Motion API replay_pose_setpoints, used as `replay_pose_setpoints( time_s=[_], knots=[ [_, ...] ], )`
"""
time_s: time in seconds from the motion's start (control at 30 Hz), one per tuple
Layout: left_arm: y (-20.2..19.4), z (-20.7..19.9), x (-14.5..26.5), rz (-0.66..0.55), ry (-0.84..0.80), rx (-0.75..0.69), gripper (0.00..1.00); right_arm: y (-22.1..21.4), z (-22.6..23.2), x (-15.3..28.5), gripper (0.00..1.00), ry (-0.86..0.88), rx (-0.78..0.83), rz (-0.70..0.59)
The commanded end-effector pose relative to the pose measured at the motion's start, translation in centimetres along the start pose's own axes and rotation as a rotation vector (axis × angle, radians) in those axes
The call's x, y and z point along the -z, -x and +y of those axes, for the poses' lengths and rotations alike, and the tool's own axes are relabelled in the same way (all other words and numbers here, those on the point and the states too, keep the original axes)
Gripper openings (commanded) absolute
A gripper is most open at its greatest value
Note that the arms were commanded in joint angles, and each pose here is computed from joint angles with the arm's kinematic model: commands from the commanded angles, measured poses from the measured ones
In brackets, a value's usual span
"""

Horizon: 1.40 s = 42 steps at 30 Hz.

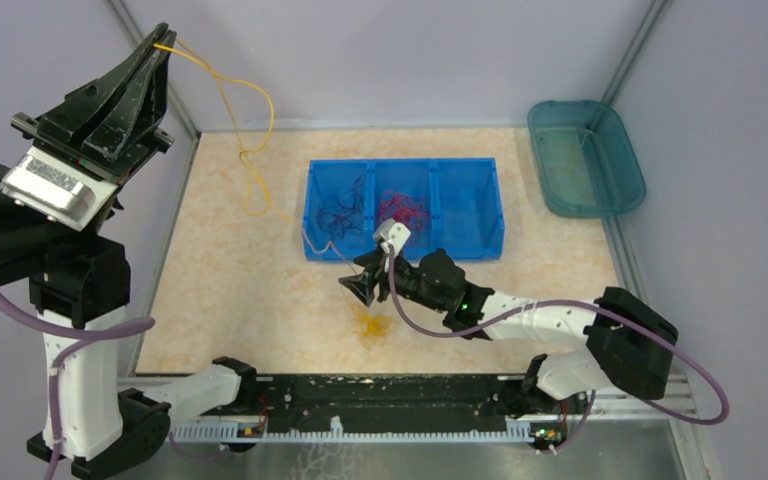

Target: Untangle the cables

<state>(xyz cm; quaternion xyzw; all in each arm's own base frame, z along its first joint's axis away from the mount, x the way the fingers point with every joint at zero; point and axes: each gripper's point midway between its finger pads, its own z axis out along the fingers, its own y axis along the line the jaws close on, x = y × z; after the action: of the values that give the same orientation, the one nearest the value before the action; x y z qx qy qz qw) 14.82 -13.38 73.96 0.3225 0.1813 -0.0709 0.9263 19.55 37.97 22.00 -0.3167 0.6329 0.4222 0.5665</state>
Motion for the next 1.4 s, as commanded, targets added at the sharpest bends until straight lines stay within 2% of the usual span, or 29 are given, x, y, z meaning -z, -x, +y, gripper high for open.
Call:
replay_pose_setpoints(
  time_s=[0.0, 0.07, 0.2, 0.23, 0.27, 0.3, 0.33, 0.37, 0.43, 0.53, 0.63, 0.7, 0.8, 1.1, 1.37],
  knots=[
    [0.8, -0.6, 0.4, -0.008, -0.027, 0.026, 0.00, 1.7, -0.3, -0.7, 0.50, -0.021, 0.057, -0.057],
    [1.0, -0.6, 0.4, -0.014, -0.029, 0.028, 0.00, 1.9, -0.7, -0.6, 0.44, -0.039, 0.062, -0.065],
    [1.5, -0.8, 0.4, -0.024, -0.035, 0.064, 0.00, 1.9, -0.9, -1.1, 0.47, -0.046, 0.083, -0.058],
    [1.6, -0.8, 0.5, -0.026, -0.038, 0.074, 0.00, 1.8, -0.9, -1.4, 0.45, -0.045, 0.088, -0.052],
    [1.7, -0.9, 0.5, -0.026, -0.041, 0.082, 0.00, 1.8, -0.9, -1.6, 0.37, -0.045, 0.093, -0.051],
    [1.7, -1.0, 0.6, -0.023, -0.043, 0.092, 0.00, 2.1, -0.9, -1.7, 0.26, -0.045, 0.094, -0.054],
    [1.6, -1.1, 0.7, -0.015, -0.045, 0.098, 0.00, 2.5, -0.9, -1.8, 0.09, -0.045, 0.095, -0.061],
    [1.2, -1.3, 0.9, 0.000, -0.050, 0.107, 0.00, 3.1, -0.9, -1.7, 0.00, -0.049, 0.095, -0.073],
    [0.1, -2.1, 1.5, 0.048, -0.062, 0.140, 0.00, 5.1, -1.1, -1.0, 0.00, -0.060, 0.089, -0.120],
    [-3.5, -5.5, 3.7, 0.184, -0.128, 0.277, 0.05, 9.1, -1.1, 0.6, 0.00, -0.051, 0.053, -0.221],
    [-8.4, -11.5, 7.9, 0.364, -0.233, 0.495, 0.12, 13.0, 0.0, 2.6, 0.00, 0.001, 0.021, -0.321],
    [-12.2, -16.8, 12.0, 0.500, -0.325, 0.650, 0.15, 14.5, 0.8, 3.5, 0.00, 0.038, 0.007, -0.359],
    [-14.7, -21.4, 16.6, 0.603, -0.376, 0.789, 0.17, 15.7, 2.0, 4.6, 0.00, 0.090, -0.021, -0.388],
    [-17.2, -28.2, 21.9, 0.691, -0.524, 1.019, 0.29, 17.4, 3.9, 5.8, 0.00, 0.187, -0.098, -0.446],
    [-15.8, -31.4, 24.2, 0.662, -0.711, 1.164, 0.39, 17.2, 4.8, 5.7, 0.00, 0.243, -0.133, -0.436]
  ],
)
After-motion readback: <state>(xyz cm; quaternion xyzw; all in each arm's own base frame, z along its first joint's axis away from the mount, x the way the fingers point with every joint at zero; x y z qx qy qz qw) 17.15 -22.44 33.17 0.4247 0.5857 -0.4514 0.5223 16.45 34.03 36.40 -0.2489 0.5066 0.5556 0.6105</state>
